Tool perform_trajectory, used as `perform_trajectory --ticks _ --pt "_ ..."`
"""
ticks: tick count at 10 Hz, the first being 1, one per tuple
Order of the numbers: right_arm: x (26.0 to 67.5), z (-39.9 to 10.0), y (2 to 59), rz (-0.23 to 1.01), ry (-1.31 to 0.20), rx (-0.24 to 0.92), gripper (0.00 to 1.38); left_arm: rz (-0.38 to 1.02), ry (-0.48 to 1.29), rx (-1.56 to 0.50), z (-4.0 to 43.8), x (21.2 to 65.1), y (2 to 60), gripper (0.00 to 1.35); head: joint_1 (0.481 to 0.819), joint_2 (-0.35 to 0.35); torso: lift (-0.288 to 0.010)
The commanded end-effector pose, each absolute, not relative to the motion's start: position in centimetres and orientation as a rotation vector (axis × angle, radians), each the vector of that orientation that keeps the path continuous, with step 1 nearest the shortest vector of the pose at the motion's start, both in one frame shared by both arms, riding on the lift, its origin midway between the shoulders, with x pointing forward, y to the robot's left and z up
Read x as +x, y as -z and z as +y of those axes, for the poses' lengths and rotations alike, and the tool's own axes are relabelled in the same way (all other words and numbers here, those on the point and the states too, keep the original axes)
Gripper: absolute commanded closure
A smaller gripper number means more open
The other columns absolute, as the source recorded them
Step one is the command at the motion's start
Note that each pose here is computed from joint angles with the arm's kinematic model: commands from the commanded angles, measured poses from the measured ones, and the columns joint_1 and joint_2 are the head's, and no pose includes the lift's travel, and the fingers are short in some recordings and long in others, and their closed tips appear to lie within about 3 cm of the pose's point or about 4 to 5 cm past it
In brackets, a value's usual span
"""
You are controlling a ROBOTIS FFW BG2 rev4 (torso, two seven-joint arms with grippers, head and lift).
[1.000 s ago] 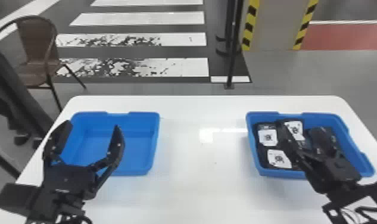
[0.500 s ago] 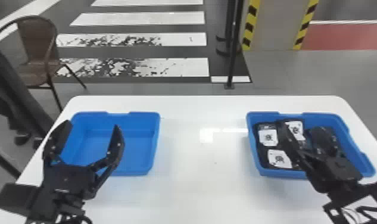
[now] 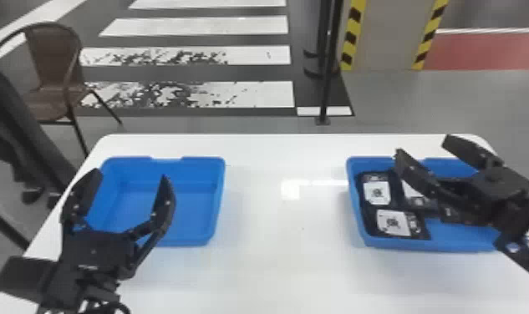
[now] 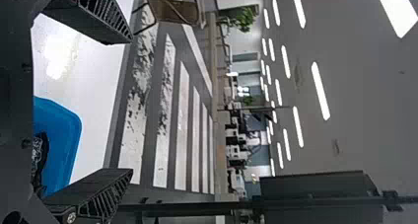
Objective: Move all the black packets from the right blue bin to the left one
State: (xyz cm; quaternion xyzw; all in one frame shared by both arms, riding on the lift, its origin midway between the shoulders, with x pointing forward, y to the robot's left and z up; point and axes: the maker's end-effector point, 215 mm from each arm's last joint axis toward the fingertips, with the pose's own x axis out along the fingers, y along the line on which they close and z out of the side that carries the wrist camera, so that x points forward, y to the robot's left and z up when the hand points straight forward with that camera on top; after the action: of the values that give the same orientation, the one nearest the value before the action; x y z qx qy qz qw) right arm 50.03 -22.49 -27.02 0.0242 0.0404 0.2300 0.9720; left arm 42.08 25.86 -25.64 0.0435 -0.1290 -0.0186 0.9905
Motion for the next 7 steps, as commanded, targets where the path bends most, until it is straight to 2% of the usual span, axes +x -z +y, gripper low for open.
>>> perform_trajectory --ticks 1,4,7 --pt "51.7 -24.3 27.1 0.174 -0.477 0.008 0.08 -0.253 0.037 0.085 25.9 42.2 25.8 0.10 0.695 0.042 -0.140" --pt "54.3 -31.5 28.7 0.384 -0.374 -0.024 0.08 -0.251 0.040 0.079 25.8 42.3 25.8 0.10 0.695 -0.016 -0.140" --pt "58.0 -36.4 32.0 0.607 -0.379 0.071 0.08 -0.248 0.046 0.074 25.6 42.5 25.9 0.10 0.695 -0.076 -0.140"
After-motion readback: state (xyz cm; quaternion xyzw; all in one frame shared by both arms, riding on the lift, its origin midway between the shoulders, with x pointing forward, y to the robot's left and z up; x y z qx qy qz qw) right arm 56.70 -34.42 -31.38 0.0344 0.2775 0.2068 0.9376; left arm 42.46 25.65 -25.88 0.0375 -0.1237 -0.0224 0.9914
